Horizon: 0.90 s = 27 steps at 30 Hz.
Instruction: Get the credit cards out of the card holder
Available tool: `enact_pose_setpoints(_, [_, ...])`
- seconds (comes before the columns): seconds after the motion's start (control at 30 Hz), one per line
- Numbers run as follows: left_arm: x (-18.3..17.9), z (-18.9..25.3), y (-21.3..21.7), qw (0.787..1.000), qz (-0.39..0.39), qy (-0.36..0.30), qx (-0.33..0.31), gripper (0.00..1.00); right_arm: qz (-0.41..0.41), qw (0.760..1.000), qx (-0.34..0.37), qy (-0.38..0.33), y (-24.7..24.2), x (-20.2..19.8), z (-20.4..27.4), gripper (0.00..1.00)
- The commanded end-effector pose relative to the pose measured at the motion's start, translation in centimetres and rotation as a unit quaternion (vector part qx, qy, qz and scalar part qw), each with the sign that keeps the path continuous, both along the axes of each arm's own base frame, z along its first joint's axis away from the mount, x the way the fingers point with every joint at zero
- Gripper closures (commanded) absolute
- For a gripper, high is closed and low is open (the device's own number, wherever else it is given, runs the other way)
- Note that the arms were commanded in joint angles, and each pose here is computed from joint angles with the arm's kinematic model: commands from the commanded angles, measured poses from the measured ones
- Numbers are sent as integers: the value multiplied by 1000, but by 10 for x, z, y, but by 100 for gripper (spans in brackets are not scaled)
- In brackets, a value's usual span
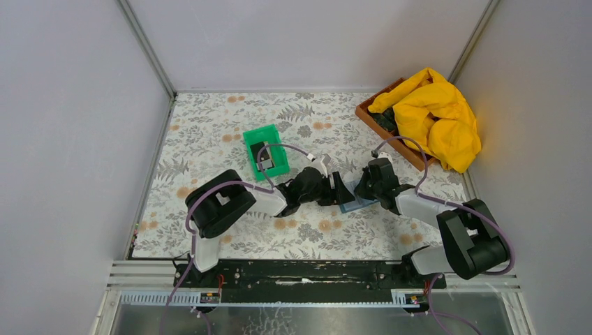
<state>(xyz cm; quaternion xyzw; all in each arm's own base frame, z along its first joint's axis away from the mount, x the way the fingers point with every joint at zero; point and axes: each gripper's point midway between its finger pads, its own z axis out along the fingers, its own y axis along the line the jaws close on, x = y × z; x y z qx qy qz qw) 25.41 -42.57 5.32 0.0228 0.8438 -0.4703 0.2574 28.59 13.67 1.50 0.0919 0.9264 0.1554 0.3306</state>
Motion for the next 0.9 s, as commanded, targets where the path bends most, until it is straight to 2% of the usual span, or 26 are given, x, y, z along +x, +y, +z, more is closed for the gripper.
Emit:
enact_pose_setpoints(0.0, [9,14,-2,999,20,-27,-22,24,24,999,40,-3,19,2,8,99])
enact_pose_setpoints(0.27, [13,13,8,999,34,-33,-7,24,42,996,73,-11,30,-3,21,99])
enact_pose_setpoints(0.57, [17,8,41,998,59,-29,15,24,-6,999,-8,-49,-5,14,49,94])
enact_pose_setpoints(0.73, [24,29,55,995,59,-67,43,24,-50,996,-53,-41,-32,28,46,85])
enact_pose_setpoints(0.77, [23,35,57,995,56,-76,45,24,-59,996,-58,-40,-37,30,45,81])
enact_pose_setpoints(0.87, [20,49,60,993,47,-96,43,24,-77,994,-67,-44,-49,38,47,59])
